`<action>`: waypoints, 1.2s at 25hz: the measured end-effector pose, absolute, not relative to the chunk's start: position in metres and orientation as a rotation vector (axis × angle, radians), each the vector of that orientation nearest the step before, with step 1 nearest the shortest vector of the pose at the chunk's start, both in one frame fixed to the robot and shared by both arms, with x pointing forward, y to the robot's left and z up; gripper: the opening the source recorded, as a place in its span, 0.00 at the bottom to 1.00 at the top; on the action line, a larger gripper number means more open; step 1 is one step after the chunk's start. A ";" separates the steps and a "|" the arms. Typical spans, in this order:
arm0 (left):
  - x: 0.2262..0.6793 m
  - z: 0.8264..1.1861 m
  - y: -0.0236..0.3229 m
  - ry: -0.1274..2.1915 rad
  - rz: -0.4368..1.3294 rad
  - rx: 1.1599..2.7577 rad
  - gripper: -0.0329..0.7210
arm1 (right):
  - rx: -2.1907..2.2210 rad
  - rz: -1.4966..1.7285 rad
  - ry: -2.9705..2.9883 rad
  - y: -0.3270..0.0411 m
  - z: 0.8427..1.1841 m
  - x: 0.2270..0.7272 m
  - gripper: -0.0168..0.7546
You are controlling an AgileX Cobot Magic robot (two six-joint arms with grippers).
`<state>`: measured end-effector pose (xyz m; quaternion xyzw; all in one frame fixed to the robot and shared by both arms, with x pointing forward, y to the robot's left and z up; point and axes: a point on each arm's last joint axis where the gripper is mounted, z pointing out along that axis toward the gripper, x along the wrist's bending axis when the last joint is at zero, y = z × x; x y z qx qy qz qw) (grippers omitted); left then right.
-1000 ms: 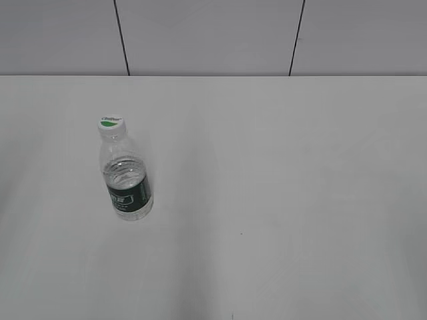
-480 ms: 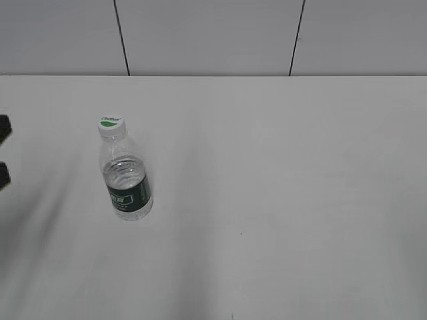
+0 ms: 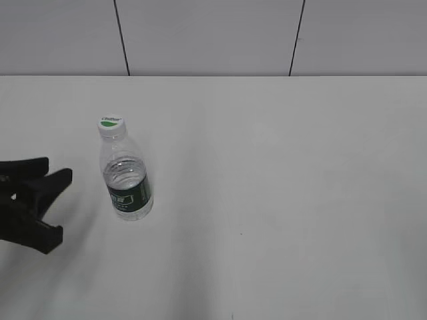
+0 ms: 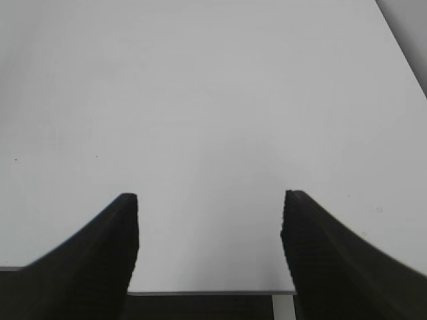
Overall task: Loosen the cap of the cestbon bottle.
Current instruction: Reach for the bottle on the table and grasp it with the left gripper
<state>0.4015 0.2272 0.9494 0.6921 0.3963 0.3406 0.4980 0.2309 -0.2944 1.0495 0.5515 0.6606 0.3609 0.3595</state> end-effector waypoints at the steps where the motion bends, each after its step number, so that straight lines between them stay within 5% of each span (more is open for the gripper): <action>1: 0.402 0.944 0.225 0.948 0.803 1.710 0.36 | 1.422 0.931 1.703 -0.294 1.050 0.231 0.70; 9: 0.406 0.920 0.220 1.012 0.697 1.780 0.40 | 1.422 0.931 1.703 -0.294 1.050 0.231 0.70; 15: 0.409 0.917 0.217 1.001 0.691 1.759 0.81 | 1.422 0.931 1.703 -0.294 1.050 0.231 0.70; 17: 0.409 0.915 0.217 1.000 0.682 1.770 0.86 | 1.422 0.931 1.703 -0.294 1.050 0.231 0.70; 30: 0.411 0.894 0.208 0.948 0.592 1.797 0.87 | 1.422 0.931 1.703 -0.294 1.050 0.231 0.70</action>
